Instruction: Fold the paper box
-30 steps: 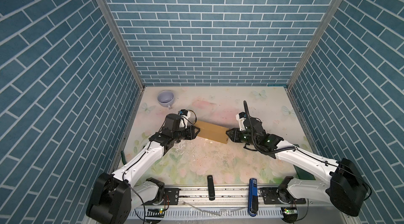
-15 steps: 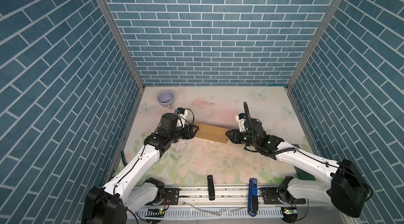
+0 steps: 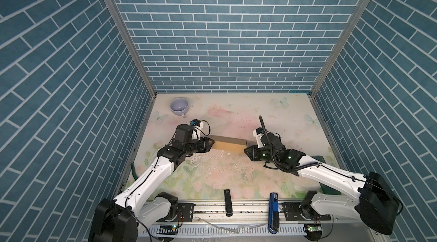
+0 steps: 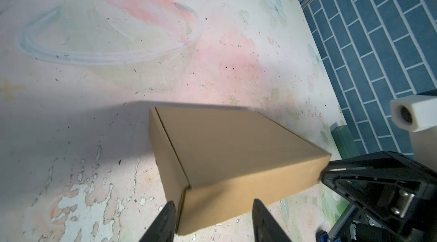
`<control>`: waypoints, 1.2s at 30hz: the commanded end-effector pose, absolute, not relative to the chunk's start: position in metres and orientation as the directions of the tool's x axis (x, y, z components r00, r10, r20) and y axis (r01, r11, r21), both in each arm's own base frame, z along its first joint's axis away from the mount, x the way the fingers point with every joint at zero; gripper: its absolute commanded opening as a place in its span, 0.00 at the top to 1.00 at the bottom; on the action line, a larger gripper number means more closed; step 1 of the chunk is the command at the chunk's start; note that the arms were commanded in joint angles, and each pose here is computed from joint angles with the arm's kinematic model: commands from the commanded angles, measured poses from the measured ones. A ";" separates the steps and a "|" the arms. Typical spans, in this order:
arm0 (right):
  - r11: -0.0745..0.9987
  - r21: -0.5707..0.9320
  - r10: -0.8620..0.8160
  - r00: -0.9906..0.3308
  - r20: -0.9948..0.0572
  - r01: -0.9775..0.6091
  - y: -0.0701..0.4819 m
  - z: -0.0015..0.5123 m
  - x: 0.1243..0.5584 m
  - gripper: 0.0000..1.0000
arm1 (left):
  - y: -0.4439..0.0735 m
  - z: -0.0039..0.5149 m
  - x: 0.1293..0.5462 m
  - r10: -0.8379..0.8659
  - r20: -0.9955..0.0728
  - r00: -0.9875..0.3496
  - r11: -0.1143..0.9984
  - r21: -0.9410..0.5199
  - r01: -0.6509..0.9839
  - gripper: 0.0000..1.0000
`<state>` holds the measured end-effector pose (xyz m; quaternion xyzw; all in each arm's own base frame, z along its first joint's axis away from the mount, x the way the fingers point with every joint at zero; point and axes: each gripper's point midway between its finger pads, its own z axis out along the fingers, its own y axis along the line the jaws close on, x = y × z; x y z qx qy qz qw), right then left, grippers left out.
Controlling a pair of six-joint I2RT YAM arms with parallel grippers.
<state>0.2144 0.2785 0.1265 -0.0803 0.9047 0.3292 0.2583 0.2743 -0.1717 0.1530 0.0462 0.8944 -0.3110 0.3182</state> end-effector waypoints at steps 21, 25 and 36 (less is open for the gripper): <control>0.882 0.413 0.042 -0.837 -0.545 -0.225 0.246 0.117 0.224 0.78 | -0.158 0.136 0.268 -0.166 -0.568 -0.806 0.830 -0.522 0.196 0.50; 0.892 0.398 0.054 -0.822 -0.567 -0.216 0.243 0.119 0.230 0.76 | -0.159 0.137 0.275 -0.161 -0.572 -0.804 0.835 -0.514 0.198 0.50; 0.889 0.422 0.196 -0.687 -0.700 -0.176 0.245 0.135 0.278 0.59 | -0.129 0.148 0.295 -0.183 -0.650 -0.737 0.899 -0.414 0.143 0.16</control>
